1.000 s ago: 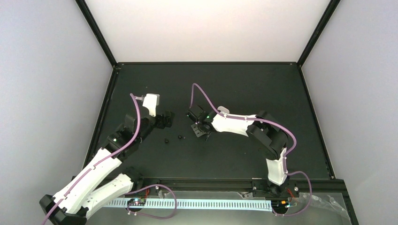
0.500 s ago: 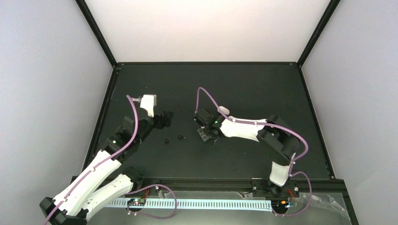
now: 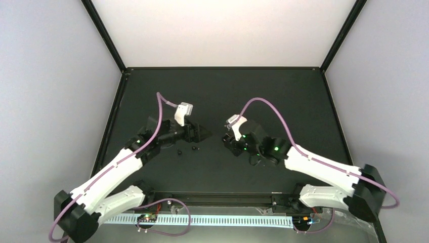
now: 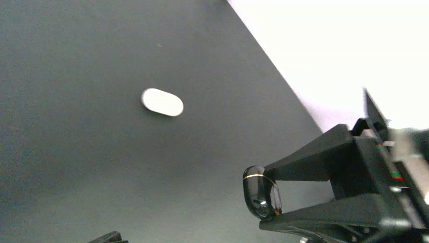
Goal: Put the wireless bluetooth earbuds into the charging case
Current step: Pick up the charging case at the center of the board.
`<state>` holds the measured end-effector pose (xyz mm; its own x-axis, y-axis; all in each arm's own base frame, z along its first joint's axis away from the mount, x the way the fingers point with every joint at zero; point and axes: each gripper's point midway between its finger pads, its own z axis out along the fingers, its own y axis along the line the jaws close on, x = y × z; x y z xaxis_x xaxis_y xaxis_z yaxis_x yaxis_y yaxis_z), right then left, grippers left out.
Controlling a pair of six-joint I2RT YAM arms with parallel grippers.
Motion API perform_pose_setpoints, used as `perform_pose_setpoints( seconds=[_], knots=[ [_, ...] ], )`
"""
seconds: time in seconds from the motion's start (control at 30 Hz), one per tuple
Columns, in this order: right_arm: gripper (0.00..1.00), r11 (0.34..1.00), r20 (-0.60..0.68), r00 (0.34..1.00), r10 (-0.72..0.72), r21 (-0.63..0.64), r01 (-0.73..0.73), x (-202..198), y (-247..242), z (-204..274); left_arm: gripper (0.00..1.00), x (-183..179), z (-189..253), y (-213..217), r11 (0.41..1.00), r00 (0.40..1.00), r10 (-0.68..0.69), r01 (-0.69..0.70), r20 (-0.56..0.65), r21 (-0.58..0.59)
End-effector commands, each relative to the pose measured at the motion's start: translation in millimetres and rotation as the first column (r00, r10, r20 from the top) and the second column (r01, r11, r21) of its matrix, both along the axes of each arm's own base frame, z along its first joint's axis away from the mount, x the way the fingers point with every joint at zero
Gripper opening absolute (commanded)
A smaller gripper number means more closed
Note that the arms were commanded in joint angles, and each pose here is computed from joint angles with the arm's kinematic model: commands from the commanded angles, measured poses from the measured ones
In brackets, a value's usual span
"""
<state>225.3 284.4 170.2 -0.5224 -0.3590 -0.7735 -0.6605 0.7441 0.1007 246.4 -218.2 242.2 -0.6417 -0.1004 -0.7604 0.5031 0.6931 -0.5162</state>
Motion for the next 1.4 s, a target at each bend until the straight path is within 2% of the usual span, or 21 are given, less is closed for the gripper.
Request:
perform_pose_setpoints(
  seconds=[0.0, 0.3, 0.5, 0.8, 1.23, 1.37],
  knots=[
    [0.24, 0.991, 0.084, 0.992, 0.099, 0.078, -0.106, -20.2, -0.6, 32.7, 0.95, -17.3, 17.2, -42.8, 0.959, 0.967, -0.24, 0.222, -0.089, -0.174],
    [0.24, 0.983, 0.146, 0.978, 0.149, 0.089, -0.163, -35.3, -8.6, 54.5, 0.77, -21.5, 4.2, -83.4, 0.913, 0.898, -0.389, 0.345, -0.207, -0.217],
    [0.25, 0.984, 0.152, 0.977, 0.148, 0.078, -0.161, -34.8, -9.3, 54.3, 0.74, -23.2, 8.7, -88.6, 0.905, 0.892, -0.403, 0.356, -0.205, -0.232],
    [0.24, 0.98, 0.168, 0.972, 0.167, 0.081, -0.183, -35.6, -3.2, 61.7, 0.49, -29.1, -2.7, -99.8, 0.896, 0.868, -0.437, 0.395, -0.235, -0.206],
    [0.24, 0.982, 0.182, 0.97, 0.159, 0.076, -0.175, -32.5, 2.6, 63.9, 0.34, -42.9, -16.0, -114.5, 0.867, 0.819, -0.495, 0.445, -0.288, -0.225],
    [0.24, 0.983, 0.194, 0.968, 0.156, 0.067, -0.172, -29.4, 4.0, 66.1, 0.26, -47.1, -18.9, -115.7, 0.861, 0.809, -0.506, 0.451, -0.3, -0.234]
  ],
)
